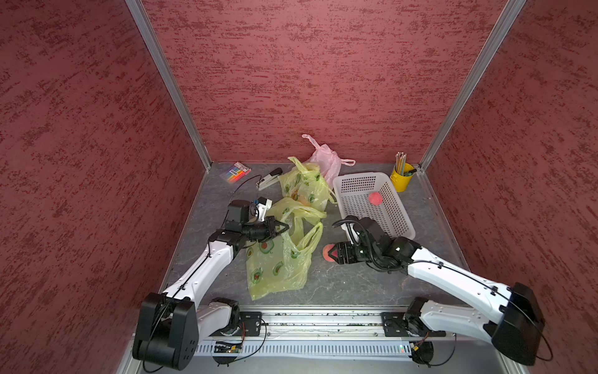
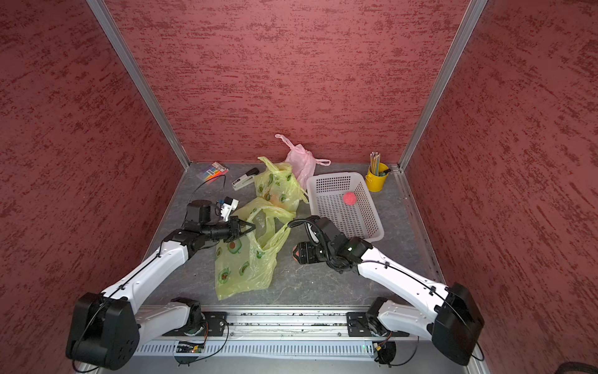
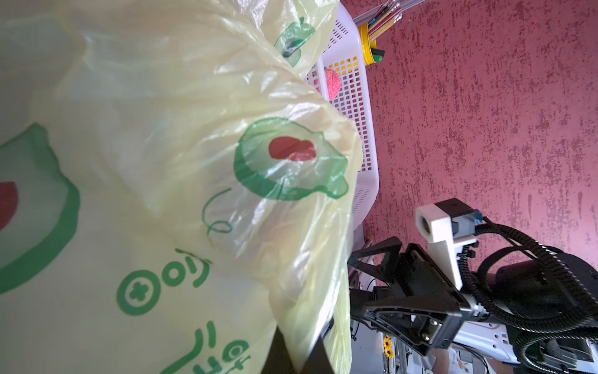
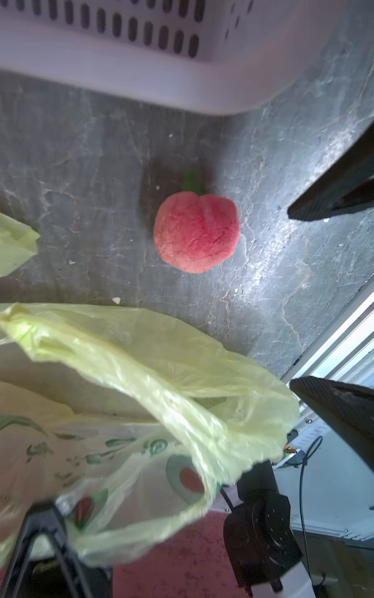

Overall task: Place the peach into a plastic bag & tie a knot
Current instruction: Pick up the peach from the center of the board.

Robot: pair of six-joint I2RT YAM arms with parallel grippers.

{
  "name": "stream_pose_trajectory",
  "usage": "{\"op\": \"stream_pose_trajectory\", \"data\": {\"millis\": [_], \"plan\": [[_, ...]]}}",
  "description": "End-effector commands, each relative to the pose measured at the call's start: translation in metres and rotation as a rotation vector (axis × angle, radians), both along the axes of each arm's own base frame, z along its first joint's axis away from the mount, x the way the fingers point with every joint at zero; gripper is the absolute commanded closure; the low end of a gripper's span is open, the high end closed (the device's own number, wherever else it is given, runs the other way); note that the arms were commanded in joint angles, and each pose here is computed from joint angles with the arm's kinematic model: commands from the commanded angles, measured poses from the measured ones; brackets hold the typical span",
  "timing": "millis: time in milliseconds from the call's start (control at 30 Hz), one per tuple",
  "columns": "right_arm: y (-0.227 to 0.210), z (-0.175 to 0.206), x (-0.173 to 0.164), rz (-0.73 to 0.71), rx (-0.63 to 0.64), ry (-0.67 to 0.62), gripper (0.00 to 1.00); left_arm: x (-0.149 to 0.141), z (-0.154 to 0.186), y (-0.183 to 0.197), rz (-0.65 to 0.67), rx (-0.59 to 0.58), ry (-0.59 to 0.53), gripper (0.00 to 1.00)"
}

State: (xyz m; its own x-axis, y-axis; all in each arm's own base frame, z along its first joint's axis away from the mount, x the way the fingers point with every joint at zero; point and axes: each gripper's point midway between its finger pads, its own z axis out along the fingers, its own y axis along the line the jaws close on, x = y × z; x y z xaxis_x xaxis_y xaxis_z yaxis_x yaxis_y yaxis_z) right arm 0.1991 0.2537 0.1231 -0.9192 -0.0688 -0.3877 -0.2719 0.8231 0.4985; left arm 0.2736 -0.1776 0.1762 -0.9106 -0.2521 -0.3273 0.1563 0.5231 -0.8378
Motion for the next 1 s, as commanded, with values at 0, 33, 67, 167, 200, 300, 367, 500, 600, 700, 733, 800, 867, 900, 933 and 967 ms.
{"op": "stream_pose_trajectory", "data": {"millis": [0,33,67,167,200,300,367,500,600,700,733,800,867,900,933,967], "plan": [[0.002,-0.015,0.024,-0.11,-0.036,-0.042,0.18,-0.007,0.001,0.004,0.004,0.018,-0.024,1.0],[-0.002,-0.022,0.031,-0.141,-0.07,-0.053,0.16,-0.008,0.002,0.005,0.007,0.017,-0.025,1.0],[-0.002,-0.025,0.036,-0.155,-0.087,-0.062,0.16,-0.009,0.003,0.005,0.009,0.015,-0.028,1.0],[0.001,-0.033,0.049,-0.181,-0.118,-0.083,0.13,-0.012,0.007,0.006,0.011,0.014,-0.037,1.0],[0.003,-0.035,0.054,-0.185,-0.125,-0.09,0.12,-0.012,0.007,0.006,0.011,0.014,-0.036,1.0],[0.012,-0.044,0.063,-0.173,-0.144,-0.091,0.1,-0.013,0.005,0.006,0.009,0.014,-0.032,1.0],[0.019,-0.05,0.068,-0.16,-0.154,-0.083,0.1,-0.013,0.005,0.006,0.009,0.011,-0.032,1.0],[0.026,-0.063,0.074,-0.152,-0.164,-0.076,0.15,-0.012,0.005,0.005,0.007,0.003,-0.032,1.0],[0.027,-0.059,0.072,-0.147,-0.154,-0.08,0.28,-0.012,0.007,0.004,0.002,0.0,-0.034,1.0],[0.021,-0.035,0.068,-0.151,-0.115,-0.112,0.41,-0.013,0.011,0.003,-0.009,-0.007,-0.043,1.0],[0.017,-0.029,0.066,-0.153,-0.114,-0.119,0.44,-0.013,0.012,0.002,-0.012,-0.008,-0.046,1.0],[0.009,0.012,0.063,-0.167,-0.069,-0.181,0.5,-0.013,0.012,0.001,-0.02,-0.01,-0.047,1.0],[0.006,0.047,0.062,-0.167,-0.025,-0.236,0.54,-0.013,0.013,-0.001,-0.03,-0.012,-0.05,1.0],[0.007,0.066,0.061,-0.16,0.003,-0.262,0.55,-0.013,0.013,-0.001,-0.033,-0.01,-0.049,1.0],[0.011,0.081,0.061,-0.144,0.035,-0.281,0.57,-0.012,0.013,-0.002,-0.035,-0.009,-0.049,1.0],[0.02,0.098,0.059,-0.107,0.089,-0.295,0.59,-0.013,0.014,-0.004,-0.043,-0.01,-0.05,1.0]]}}
